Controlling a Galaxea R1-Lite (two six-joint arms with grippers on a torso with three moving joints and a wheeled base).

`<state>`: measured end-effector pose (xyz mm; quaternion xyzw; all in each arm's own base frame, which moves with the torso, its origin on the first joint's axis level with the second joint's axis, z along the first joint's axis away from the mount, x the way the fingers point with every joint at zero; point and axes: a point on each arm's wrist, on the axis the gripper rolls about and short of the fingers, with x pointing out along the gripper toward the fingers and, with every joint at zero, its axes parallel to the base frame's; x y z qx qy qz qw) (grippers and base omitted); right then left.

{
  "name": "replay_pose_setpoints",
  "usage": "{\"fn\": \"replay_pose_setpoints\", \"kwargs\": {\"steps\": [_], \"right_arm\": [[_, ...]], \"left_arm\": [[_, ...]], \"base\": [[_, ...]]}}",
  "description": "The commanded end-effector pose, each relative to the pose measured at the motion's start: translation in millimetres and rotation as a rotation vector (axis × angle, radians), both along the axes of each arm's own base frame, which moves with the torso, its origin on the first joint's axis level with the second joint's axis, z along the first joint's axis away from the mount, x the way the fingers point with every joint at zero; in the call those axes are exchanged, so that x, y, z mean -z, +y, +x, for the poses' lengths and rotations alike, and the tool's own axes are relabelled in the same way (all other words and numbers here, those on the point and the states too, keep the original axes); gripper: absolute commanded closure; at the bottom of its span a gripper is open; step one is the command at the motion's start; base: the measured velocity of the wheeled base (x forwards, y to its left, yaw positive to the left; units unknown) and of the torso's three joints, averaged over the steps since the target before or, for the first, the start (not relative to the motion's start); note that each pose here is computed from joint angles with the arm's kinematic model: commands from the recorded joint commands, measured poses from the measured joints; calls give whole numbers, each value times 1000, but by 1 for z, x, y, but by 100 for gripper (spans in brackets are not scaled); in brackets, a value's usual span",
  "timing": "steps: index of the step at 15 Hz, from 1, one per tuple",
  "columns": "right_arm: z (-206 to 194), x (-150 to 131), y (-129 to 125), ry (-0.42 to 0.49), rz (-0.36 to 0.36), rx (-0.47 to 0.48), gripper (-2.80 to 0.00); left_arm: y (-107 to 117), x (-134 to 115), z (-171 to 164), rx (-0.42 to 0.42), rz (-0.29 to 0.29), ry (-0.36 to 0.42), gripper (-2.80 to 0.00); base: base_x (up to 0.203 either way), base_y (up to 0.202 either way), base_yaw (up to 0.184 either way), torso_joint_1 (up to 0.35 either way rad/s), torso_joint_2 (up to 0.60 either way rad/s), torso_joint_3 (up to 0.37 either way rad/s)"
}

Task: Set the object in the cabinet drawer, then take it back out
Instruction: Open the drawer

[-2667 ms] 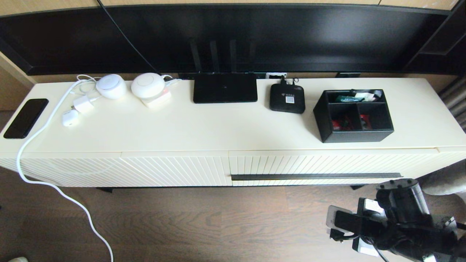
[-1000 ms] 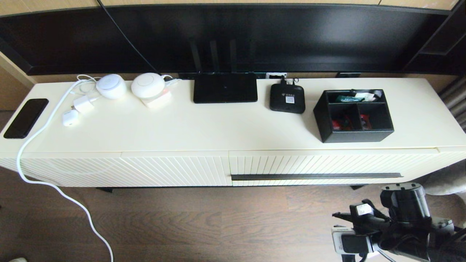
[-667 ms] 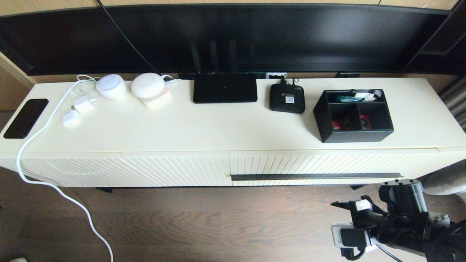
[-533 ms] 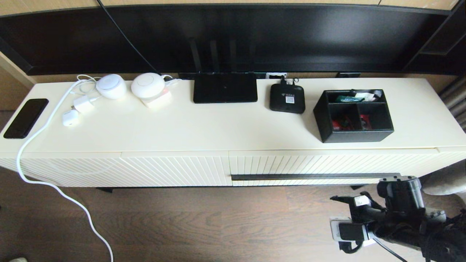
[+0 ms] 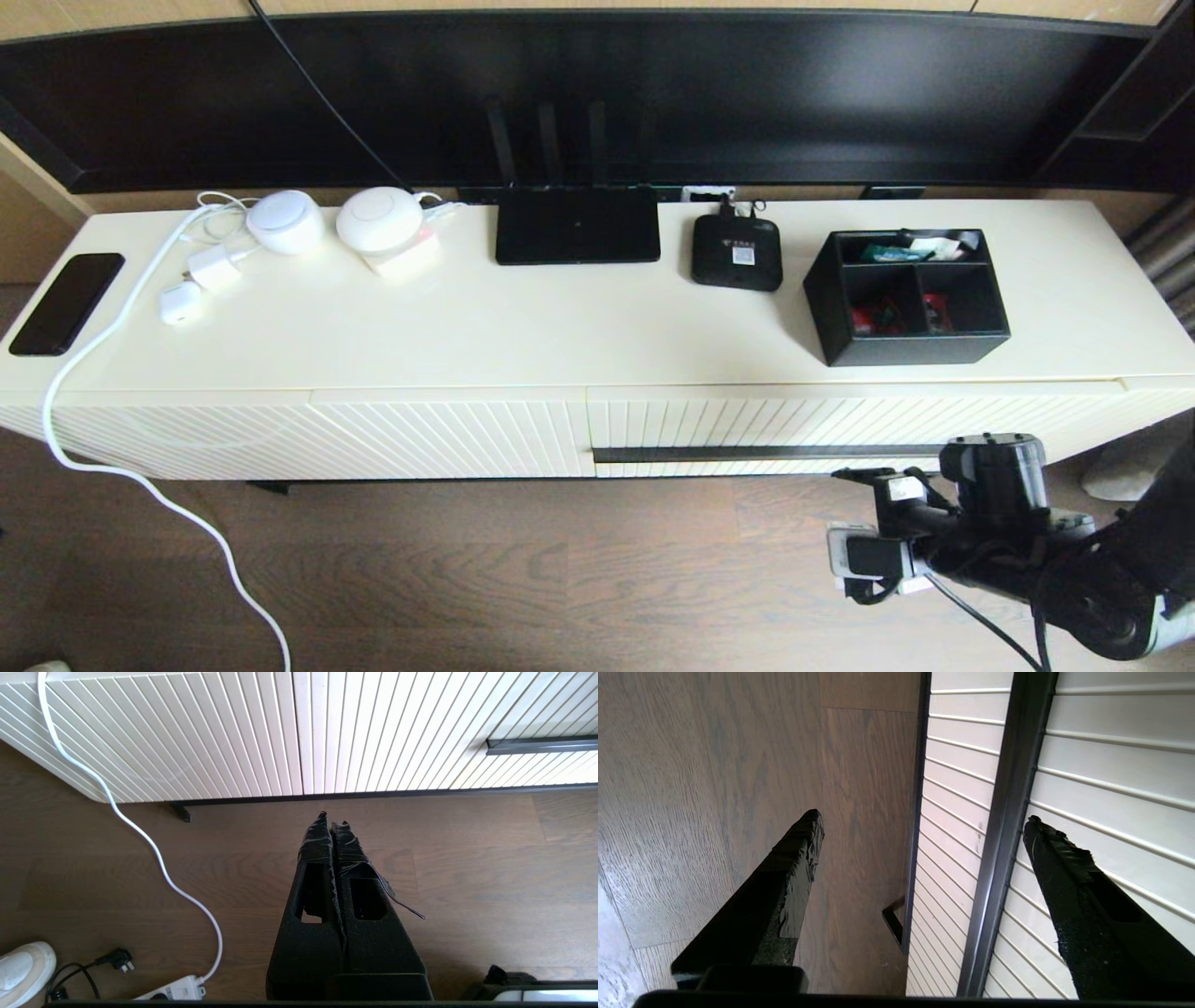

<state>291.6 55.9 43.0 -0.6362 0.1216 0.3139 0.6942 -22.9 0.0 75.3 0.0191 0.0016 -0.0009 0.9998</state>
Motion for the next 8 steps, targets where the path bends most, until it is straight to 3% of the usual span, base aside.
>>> {"fn": "replay_pose_setpoints", "kwargs": {"steps": [1, 8], "right_arm": [[6, 10, 0, 19, -7, -3, -280], [27, 19, 2, 10, -4, 1, -280]], "left_arm": [[0, 0, 0, 0, 0, 3, 0], [0, 0, 0, 0, 0, 3, 0]], "base": [[0, 0, 0, 0, 0, 0], [0, 0, 0, 0, 0, 0]]}}
